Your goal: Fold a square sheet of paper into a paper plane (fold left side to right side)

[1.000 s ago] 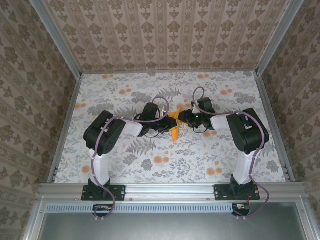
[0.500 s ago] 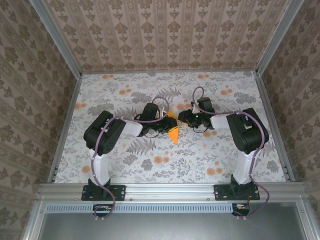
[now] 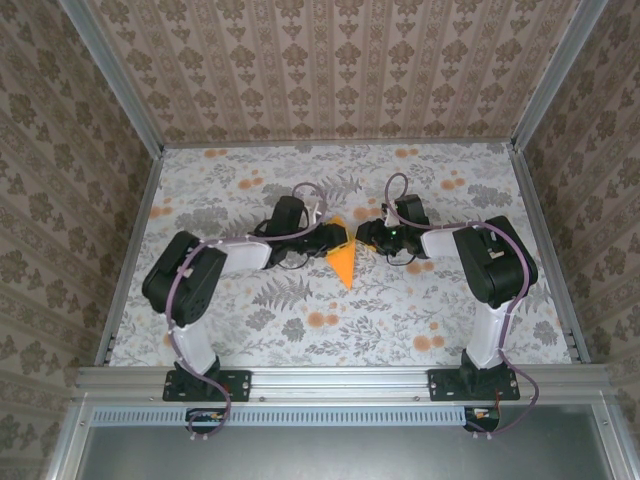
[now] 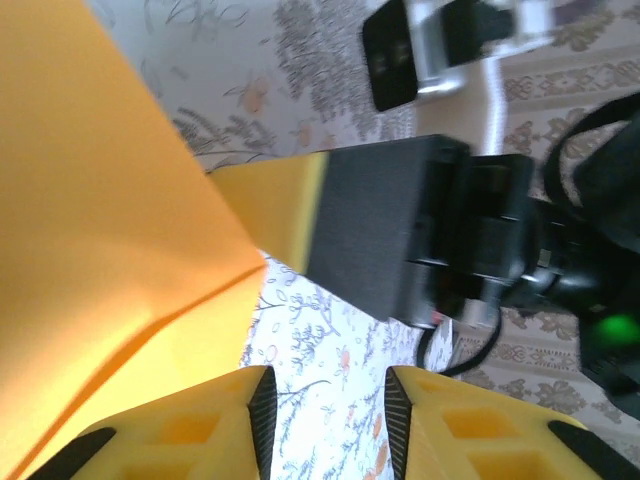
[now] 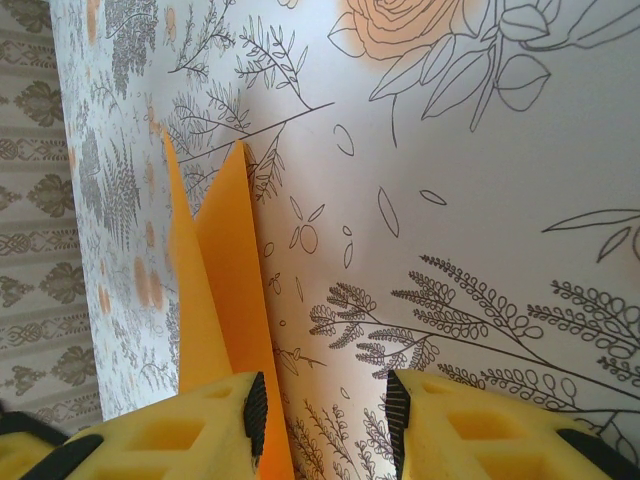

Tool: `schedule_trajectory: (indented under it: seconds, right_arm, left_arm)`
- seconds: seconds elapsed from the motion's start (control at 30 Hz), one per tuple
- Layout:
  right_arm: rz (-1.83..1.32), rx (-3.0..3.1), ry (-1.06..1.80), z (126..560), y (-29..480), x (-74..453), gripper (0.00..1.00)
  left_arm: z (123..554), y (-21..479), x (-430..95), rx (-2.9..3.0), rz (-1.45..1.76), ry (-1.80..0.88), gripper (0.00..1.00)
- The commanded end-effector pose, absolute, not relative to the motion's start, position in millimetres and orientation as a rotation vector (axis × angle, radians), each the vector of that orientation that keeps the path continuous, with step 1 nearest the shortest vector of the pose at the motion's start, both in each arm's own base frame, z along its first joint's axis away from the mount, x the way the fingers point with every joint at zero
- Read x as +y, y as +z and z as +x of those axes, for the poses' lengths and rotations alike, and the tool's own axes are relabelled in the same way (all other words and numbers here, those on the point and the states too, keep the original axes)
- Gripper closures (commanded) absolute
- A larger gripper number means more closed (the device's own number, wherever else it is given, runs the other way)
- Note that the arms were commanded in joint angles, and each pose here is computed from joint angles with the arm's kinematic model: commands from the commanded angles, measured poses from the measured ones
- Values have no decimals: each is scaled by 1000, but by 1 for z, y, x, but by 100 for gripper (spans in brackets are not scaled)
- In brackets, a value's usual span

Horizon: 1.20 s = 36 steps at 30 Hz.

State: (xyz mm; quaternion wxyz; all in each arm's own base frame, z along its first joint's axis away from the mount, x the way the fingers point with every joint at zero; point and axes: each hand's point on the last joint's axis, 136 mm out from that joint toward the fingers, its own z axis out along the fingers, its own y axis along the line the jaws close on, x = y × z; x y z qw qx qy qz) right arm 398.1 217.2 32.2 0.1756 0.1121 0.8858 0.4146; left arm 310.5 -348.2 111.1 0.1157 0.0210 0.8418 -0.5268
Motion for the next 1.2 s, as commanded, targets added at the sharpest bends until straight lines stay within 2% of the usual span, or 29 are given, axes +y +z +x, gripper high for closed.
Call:
schedule_trajectory:
  seconds: [0.0, 0.13, 0.27, 0.63, 0.87, 1.17]
  right_arm:
    - [334, 2607, 1114, 384, 4, 216, 60]
    - [326, 2606, 1115, 384, 5, 216, 60]
    - [307, 2600, 1121, 383, 8, 218, 60]
    - [266, 2585, 1141, 383, 17, 222, 60]
    - [228, 2564, 1180, 382, 26, 228, 59]
    - [187, 2523, 1247, 380, 44, 234, 56]
  left_arm:
    - [307, 112, -320, 2492, 64, -1427, 61]
    - [311, 94, -276, 2565, -73, -1236, 53]
    - [313, 73, -256, 2618, -177, -1185, 52]
    - [333, 54, -274, 2630, -153, -1227, 52]
    - [344, 44, -287, 2654, -115, -1232, 58]
    - [353, 26, -301, 2744, -19, -1131, 73]
